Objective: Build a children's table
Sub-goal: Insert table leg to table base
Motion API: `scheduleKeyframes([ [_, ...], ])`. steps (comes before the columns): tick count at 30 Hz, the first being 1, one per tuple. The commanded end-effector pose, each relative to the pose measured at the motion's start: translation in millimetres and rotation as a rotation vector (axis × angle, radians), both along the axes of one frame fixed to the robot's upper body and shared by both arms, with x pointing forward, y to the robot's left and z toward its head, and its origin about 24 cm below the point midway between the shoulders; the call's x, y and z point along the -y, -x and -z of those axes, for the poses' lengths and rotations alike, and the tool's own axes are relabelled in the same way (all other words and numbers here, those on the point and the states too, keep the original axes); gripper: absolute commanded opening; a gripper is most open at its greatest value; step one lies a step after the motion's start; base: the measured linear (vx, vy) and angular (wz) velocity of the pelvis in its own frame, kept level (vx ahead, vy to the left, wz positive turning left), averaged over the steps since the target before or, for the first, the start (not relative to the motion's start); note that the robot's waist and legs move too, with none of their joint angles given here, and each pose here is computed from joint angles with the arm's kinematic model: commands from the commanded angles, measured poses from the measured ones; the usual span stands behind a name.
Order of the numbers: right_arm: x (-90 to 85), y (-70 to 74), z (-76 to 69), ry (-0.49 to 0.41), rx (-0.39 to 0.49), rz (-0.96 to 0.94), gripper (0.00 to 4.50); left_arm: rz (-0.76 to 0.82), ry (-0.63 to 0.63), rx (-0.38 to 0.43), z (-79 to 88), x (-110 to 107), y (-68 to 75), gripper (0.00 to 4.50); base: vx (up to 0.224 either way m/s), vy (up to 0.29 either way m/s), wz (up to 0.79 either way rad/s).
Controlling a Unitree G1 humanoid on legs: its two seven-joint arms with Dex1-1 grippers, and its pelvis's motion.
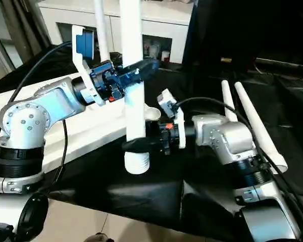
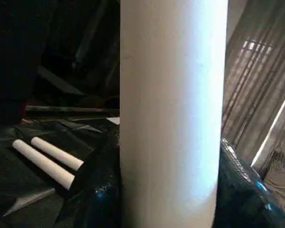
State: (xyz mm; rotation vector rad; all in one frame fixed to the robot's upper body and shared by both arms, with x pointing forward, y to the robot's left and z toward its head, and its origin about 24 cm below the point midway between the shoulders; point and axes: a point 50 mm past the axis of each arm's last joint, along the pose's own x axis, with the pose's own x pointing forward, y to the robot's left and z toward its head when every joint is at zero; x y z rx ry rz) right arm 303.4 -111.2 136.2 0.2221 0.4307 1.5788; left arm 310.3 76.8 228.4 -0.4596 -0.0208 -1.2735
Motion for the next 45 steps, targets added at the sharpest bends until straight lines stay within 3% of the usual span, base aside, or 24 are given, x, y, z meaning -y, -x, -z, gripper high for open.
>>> scheduleKeyframes([
  [1,-3.9,-1.8,-4.7,0.007,0.017,-0.022,4.0,0.019,-0.001,0.017,-3.0,0.3,3.3,1.77,0.0,0.0,0.0],
  [15,-9.2,0.2,0.1,0.014,0.013,-0.042,4.0,0.003,0.002,0.022,-5.4,-0.8,0.2,1.77,0.0,0.0,0.0],
  [16,-9.2,0.1,0.1,0.013,0.013,-0.041,3.7,0.004,0.002,0.022,-5.5,-0.7,0.2,1.77,0.0,0.0,0.0],
  [19,-10.1,-0.3,0.1,0.005,0.011,-0.033,3.57,0.011,0.003,0.022,-6.0,-0.8,1.1,1.77,0.0,0.0,0.0],
  [30,-10.7,-2.4,0.9,-0.007,0.008,-0.013,2.46,-0.002,0.017,0.01,-6.6,-2.9,-1.5,1.77,0.0,0.0,0.0],
  [39,-8.6,-1.3,1.8,-0.014,0.01,-0.007,1.97,-0.037,0.022,0.017,-8.1,-4.6,-5.6,1.77,0.0,0.0,0.0],
  [41,-8.8,-2.2,1.6,-0.017,0.017,0.001,1.96,-0.024,0.02,0.004,-7.5,-4.7,-4.6,2.33,0.0,0.0,0.0],
  [45,-10.7,-10.2,-0.5,-0.073,0.061,0.106,1.95,-0.024,0.117,0.019,-9.5,-5.0,-1.4,2.69,0.0,0.0,0.0],
])
